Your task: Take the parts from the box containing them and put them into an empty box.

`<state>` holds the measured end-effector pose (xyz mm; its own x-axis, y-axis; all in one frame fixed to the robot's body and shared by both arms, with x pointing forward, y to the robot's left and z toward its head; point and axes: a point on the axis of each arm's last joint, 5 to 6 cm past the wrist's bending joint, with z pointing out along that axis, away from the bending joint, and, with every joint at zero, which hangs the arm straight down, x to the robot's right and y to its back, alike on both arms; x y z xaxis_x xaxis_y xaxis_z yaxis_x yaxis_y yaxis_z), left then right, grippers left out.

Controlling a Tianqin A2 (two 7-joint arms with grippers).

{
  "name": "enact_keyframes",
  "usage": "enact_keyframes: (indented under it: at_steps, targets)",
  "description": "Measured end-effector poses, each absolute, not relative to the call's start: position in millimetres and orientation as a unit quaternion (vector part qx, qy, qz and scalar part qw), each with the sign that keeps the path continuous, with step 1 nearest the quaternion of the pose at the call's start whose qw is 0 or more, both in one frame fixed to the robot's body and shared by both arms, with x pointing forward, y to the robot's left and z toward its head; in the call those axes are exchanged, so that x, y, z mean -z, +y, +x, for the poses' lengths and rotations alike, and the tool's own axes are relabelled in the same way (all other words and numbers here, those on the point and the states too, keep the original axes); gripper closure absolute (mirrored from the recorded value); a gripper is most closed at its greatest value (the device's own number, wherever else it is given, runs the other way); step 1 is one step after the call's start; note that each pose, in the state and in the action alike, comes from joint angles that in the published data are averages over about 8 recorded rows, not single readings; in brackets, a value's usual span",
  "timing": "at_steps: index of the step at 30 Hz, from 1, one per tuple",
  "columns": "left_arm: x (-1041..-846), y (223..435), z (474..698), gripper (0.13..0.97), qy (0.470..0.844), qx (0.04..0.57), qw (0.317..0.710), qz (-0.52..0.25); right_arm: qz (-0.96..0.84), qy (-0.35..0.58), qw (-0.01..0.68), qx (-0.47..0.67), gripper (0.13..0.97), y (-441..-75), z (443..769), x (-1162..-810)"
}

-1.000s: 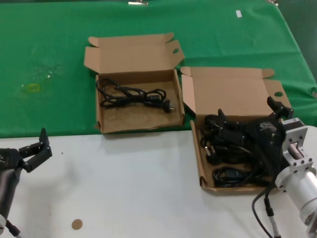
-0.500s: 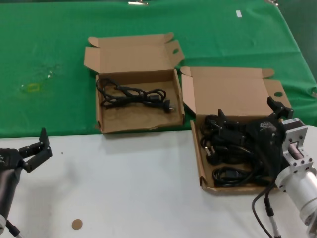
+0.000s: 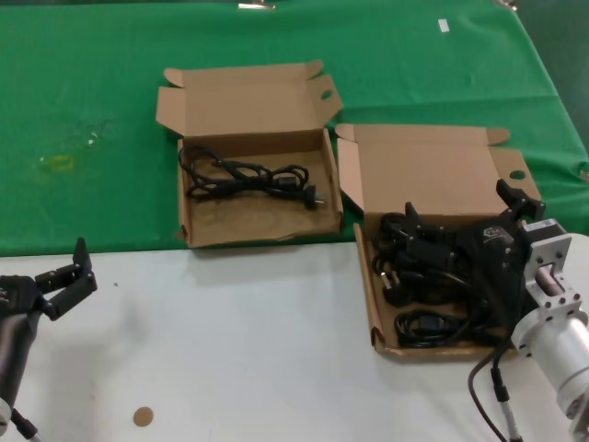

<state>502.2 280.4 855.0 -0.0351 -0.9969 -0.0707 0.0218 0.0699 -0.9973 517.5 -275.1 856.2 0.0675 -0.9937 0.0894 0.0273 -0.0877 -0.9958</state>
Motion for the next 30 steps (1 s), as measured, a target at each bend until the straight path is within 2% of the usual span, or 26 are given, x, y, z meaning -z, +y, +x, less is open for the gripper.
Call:
enact_keyframes:
  at_steps: [30]
  targets:
    - [-855.0,280.4,502.2,0.132,0.521,0.496,0.513,-0.468,-0.532,0.454,0.5,0.51,0.13,-275.1,517.5,-856.2]
